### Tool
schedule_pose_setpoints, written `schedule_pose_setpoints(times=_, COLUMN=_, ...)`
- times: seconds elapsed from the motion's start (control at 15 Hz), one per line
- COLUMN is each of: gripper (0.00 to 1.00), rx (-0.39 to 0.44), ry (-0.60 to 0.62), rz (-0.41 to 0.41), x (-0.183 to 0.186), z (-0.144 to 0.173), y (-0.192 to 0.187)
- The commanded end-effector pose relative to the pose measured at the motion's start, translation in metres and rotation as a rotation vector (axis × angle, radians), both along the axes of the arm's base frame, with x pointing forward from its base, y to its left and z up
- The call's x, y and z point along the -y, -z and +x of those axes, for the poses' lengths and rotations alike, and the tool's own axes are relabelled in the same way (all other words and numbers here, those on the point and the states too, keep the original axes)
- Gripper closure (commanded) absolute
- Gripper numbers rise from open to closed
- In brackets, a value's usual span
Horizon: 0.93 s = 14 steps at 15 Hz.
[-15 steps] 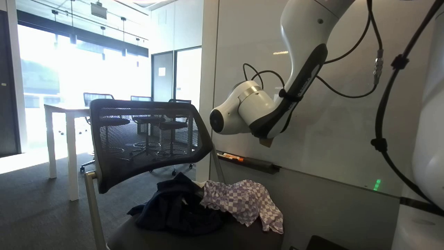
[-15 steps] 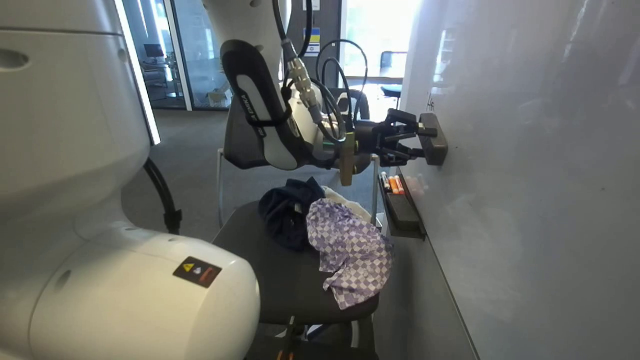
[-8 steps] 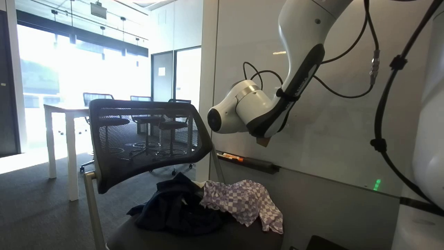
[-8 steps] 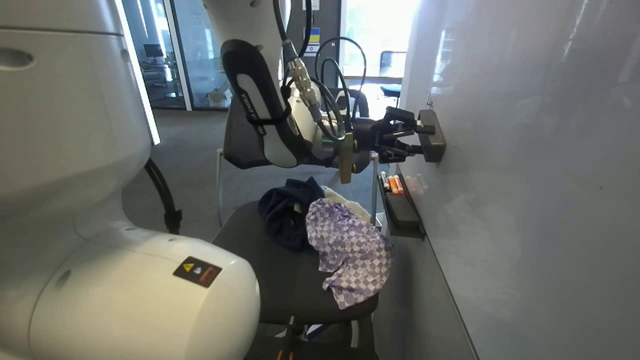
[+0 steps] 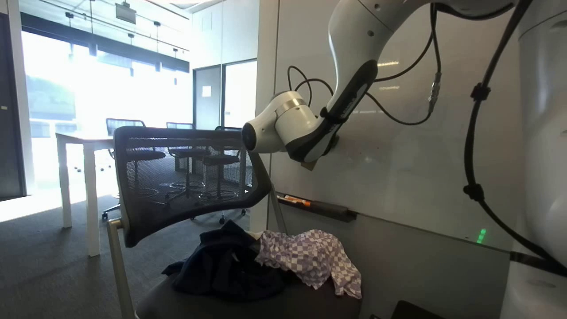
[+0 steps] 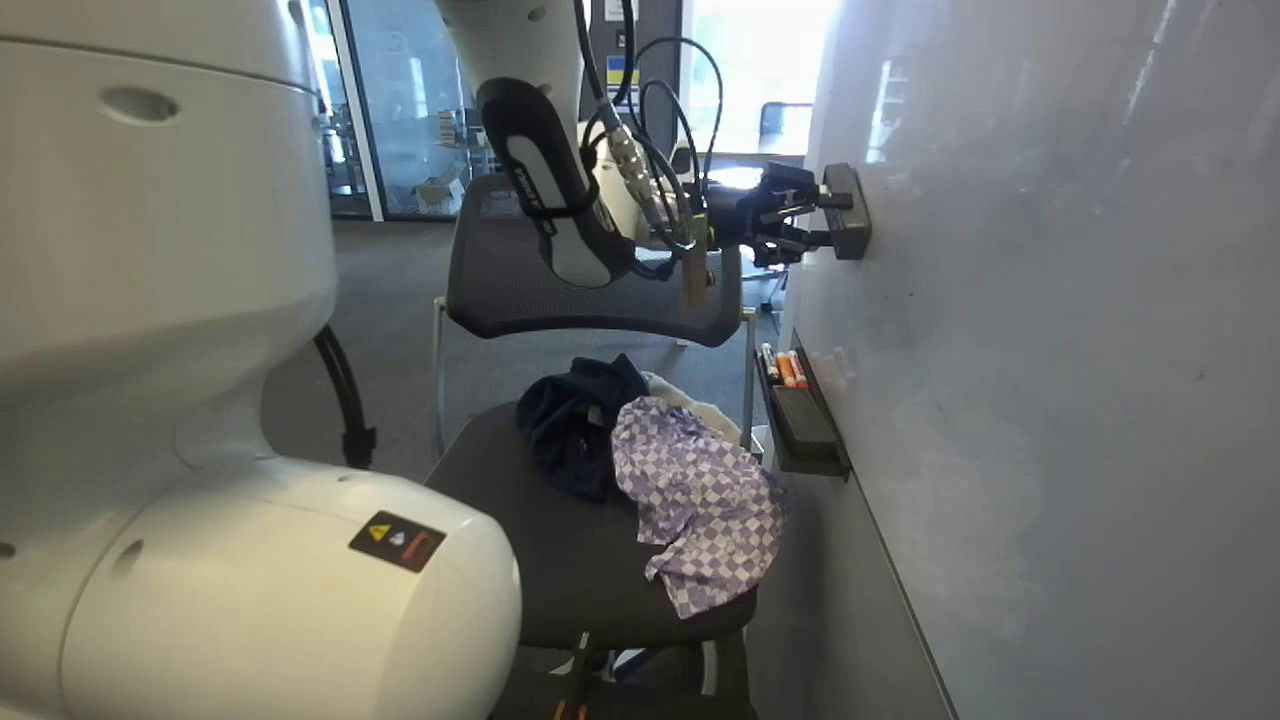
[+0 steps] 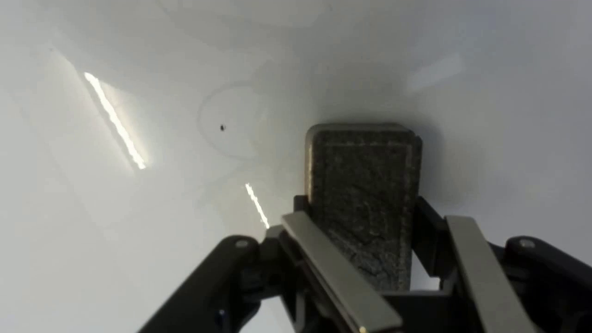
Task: Use the duster to erase the markings on the board
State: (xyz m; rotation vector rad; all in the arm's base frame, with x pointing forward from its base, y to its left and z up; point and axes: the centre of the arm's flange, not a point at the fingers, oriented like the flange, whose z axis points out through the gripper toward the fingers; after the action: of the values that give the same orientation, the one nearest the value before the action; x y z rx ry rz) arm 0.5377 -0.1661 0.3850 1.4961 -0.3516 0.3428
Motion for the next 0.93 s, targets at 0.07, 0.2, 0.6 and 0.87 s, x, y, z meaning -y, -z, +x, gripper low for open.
schedule_pose_setpoints(times=0.07, gripper=0.71, rx=0.018, ry=0.096, rz=-0.057, x=0.033, z=0.039, y=-0.023)
schedule_pose_setpoints(times=0.2, gripper=0.71, rx=0.030, ry=0.148, rz=-0.039, x=0.041, z=0.030, y=-0.026)
schedule_pose_setpoints(times=0.6, gripper=0.71, rx=0.037, ry=0.216, rz=-0.005, x=0.050, z=0.000, y=-0.031)
schedule_pose_setpoints(times=0.87, gripper=0.71, rx=-0.011, ry=0.245, rz=0.051, x=0.055, z=-0.016, y=-0.012)
